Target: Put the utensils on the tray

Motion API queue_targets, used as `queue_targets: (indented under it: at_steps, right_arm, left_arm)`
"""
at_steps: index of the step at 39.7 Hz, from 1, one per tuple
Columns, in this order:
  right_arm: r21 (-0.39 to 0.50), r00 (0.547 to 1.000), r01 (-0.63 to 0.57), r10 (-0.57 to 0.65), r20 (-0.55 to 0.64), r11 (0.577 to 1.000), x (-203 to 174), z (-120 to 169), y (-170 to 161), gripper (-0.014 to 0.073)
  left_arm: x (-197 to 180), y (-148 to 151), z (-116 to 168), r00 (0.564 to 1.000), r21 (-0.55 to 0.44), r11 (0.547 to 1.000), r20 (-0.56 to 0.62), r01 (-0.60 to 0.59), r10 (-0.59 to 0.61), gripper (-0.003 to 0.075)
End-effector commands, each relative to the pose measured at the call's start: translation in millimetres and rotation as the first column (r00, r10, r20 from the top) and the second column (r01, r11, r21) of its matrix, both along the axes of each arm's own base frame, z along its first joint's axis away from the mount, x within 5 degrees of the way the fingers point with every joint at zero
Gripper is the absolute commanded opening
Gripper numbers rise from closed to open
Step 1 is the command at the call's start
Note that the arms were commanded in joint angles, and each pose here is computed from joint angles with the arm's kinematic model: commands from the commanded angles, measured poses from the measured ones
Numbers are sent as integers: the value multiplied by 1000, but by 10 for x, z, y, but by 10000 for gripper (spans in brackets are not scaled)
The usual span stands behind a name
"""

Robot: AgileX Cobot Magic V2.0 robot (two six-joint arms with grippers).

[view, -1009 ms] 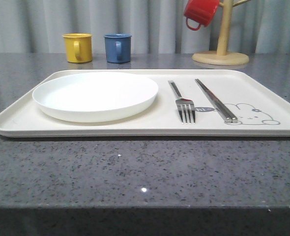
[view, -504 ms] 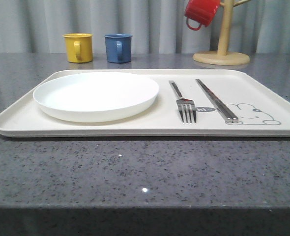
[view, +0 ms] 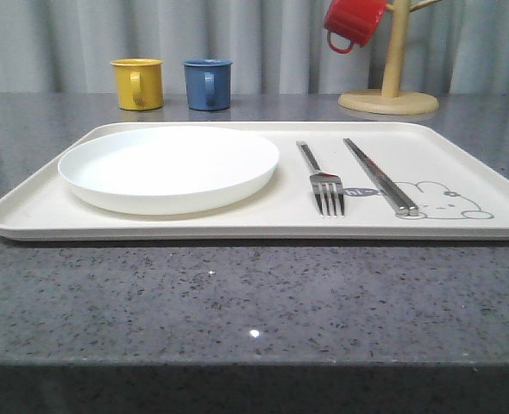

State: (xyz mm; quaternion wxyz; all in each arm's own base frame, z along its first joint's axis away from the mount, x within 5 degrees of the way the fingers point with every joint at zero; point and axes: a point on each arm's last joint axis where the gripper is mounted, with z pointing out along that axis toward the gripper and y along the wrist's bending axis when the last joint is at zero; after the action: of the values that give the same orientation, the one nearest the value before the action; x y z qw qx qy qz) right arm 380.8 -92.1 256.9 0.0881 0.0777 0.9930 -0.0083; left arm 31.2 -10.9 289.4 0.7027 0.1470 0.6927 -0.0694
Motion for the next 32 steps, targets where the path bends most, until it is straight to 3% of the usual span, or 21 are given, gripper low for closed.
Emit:
queue_targets:
  at_steps: [1, 4, 10, 19, 24, 32]
  right_arm:
    - [-19, 997, -14, 15, 79, 1000, -28, 242, 16, 42]
    - [-18, 997, -15, 17, 74, 1000, -31, 241, 26, -76]
    - [-15, 996, -1, 2, 84, 1000, -77, 351, 61, -57]
    - [-20, 974, 138, -132, 185, 990, -314, 825, 292, -57]
    - [-21, 982, 67, -63, 181, 998, -421, 979, 722, -57]
    - [9, 985, -77, 75, 153, 997, -508, 984, 1498, -57]
  left_arm:
    - [-13, 4, 149, 997, -44, 999, 83, 2, 1, -18]
    - [-13, 4, 149, 997, -44, 999, 83, 2, 1, -18]
    - [-13, 4, 149, 997, -44, 999, 83, 2, 1, -18]
    - [-13, 4, 149, 997, -44, 999, 83, 2, 1, -18]
    - [-13, 4, 149, 997, -44, 999, 83, 2, 1, -18]
    - [-13, 4, 149, 997, -44, 999, 83, 2, 1, -18]
